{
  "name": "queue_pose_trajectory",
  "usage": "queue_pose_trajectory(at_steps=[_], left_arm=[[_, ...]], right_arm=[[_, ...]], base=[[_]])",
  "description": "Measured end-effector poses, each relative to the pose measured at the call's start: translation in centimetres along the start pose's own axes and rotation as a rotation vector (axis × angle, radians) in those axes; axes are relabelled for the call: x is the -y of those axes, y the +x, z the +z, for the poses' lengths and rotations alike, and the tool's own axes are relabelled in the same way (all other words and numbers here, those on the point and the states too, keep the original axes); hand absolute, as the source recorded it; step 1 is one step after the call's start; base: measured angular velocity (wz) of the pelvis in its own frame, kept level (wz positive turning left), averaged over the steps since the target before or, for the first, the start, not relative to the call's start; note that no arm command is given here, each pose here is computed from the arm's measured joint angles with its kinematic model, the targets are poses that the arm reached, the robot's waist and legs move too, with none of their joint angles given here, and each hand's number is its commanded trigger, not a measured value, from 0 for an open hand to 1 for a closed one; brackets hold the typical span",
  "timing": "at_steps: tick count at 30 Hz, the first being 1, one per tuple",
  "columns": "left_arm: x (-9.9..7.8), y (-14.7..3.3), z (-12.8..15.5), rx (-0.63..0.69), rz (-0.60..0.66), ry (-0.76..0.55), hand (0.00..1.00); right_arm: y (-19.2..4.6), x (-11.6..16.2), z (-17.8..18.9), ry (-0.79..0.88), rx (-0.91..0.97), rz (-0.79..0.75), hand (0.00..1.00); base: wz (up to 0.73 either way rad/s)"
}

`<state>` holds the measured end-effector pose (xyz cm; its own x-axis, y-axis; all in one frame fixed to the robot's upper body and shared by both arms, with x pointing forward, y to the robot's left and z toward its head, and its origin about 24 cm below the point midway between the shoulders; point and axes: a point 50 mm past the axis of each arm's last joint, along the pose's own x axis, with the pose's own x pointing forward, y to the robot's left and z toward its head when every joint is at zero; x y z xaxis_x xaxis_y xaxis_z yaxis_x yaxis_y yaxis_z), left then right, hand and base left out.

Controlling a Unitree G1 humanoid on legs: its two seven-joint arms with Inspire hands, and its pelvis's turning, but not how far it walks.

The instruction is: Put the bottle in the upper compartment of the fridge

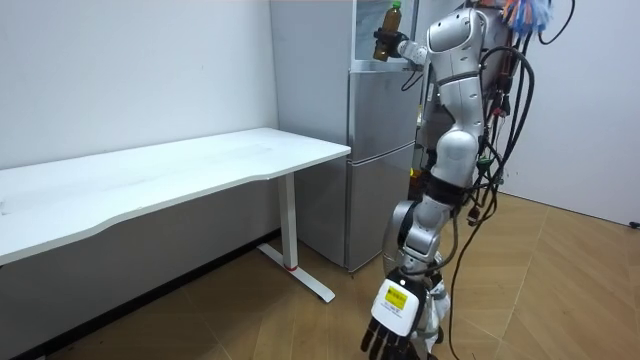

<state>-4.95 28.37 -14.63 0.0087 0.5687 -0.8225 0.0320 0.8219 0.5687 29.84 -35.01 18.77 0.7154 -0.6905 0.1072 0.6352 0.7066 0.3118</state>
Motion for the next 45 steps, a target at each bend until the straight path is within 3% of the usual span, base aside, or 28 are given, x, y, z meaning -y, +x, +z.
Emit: queue_pose_trajectory(at_steps=[14, 25, 36, 37, 39, 40, 41, 42, 45], left_arm=[[-1.5, 0.3, -0.8, -0.018, 0.029, 0.013, 0.0], [-2.5, 0.4, -1.2, -0.024, 0.052, 0.028, 0.0], [-2.9, 0.5, -1.3, -0.031, 0.039, 0.043, 0.0], [-2.9, 0.5, -1.3, -0.034, 0.027, 0.044, 0.0], [-2.8, 0.5, -1.4, -0.042, 0.013, 0.045, 0.0], [-2.9, 0.5, -1.5, -0.051, 0.006, 0.046, 0.0], [-2.9, 0.5, -1.5, -0.053, 0.006, 0.048, 0.0], [-2.9, 0.5, -1.6, -0.057, 0.006, 0.049, 0.0], [-2.8, 0.5, -1.6, -0.06, -0.001, 0.06, 0.0]], right_arm=[[1.1, 0.9, 0.0, -0.125, -0.015, -0.08, 1.0], [1.6, -1.9, 1.1, -0.111, 0.012, -0.074, 1.0], [2.9, -0.2, -0.2, -0.164, -0.061, -0.113, 1.0], [3.0, -0.1, -0.2, -0.162, -0.058, -0.107, 0.95], [3.2, 0.1, -0.4, -0.166, -0.073, -0.108, 0.63], [3.3, 0.2, -0.7, -0.177, -0.084, -0.108, 0.31], [3.3, 0.3, -0.8, -0.182, -0.091, -0.109, 0.1], [3.4, 0.5, -1.1, -0.185, -0.106, -0.112, 0.0], [3.6, 1.1, -1.7, -0.196, -0.132, -0.12, 0.0]], base=[[0.03], [0.09], [0.01], [0.0], [0.0], [0.0], [0.0], [0.0], [0.03]])
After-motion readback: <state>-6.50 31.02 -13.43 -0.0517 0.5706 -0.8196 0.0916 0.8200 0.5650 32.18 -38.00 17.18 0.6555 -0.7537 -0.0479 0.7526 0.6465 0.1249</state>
